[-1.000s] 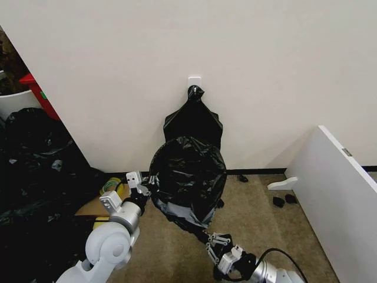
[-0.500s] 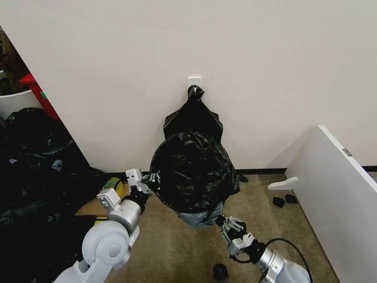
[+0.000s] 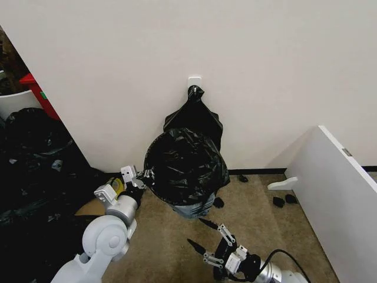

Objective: Place the garbage bag over the trash bin.

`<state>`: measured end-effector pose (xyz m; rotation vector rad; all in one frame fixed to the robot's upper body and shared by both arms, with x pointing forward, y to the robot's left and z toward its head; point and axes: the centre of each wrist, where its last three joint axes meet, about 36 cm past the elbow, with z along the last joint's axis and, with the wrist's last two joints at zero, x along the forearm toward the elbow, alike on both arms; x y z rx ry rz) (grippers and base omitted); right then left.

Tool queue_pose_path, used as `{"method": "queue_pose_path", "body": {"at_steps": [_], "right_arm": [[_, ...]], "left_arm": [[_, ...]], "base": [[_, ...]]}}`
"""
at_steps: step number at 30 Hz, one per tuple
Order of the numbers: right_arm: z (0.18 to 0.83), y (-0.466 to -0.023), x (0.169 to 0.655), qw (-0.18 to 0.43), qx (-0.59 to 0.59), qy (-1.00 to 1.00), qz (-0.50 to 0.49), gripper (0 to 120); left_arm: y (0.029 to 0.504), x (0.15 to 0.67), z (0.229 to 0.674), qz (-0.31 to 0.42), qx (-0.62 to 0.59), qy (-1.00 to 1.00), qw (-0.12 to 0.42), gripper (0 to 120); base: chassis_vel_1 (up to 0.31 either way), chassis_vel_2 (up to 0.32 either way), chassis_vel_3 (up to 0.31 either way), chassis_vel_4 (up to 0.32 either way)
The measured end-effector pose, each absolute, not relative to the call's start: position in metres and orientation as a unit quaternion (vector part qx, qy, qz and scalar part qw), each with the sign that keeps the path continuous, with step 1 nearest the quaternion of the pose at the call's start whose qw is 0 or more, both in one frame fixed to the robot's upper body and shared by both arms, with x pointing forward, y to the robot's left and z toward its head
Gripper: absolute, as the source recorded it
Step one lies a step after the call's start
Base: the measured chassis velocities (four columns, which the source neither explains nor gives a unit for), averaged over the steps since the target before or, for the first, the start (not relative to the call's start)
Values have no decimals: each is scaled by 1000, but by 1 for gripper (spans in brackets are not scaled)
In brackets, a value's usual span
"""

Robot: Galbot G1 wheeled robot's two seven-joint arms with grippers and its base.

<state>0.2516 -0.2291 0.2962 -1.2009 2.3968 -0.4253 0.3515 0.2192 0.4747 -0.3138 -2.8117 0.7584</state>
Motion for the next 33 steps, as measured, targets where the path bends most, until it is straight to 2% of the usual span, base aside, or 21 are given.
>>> {"method": "queue_pose_path", "body": {"at_steps": [2,3,5,6,8,13,17,20,23,27,33], "right_arm": [[287,-215,235,175,-409,889,-109,75],[283,-204,223,148,-389,907,-69,75],[283,-199,219,137,-379,914,-49,77],[285,-187,212,116,-359,926,-8,77],[295,-172,209,98,-332,937,49,82],[317,-156,211,79,-308,937,142,79],[336,-147,213,58,-295,929,216,63],[338,-146,215,56,-296,927,225,52],[335,-149,217,58,-302,927,215,39],[331,-154,219,62,-306,930,195,29],[322,-164,227,65,-301,937,163,7]], "left_arm": [[221,351,477,255,-107,-955,103,0],[222,351,478,253,-106,-956,102,0],[222,352,478,253,-106,-956,101,0],[223,352,479,252,-105,-957,100,0],[223,353,480,252,-105,-957,99,0],[222,352,479,255,-105,-956,100,0],[221,351,481,256,-107,-956,99,0],[221,350,481,256,-107,-956,99,0],[221,350,482,255,-108,-956,99,0],[221,349,483,254,-109,-956,98,0],[221,347,486,254,-111,-956,95,0]], "base": [[0,0,0,0],[0,0,0,0],[0,0,0,0],[0,0,0,0],[0,0,0,0],[0,0,0,0],[0,0,0,0],[0,0,0,0],[0,0,0,0],[0,0,0,0],[0,0,0,0]]}}
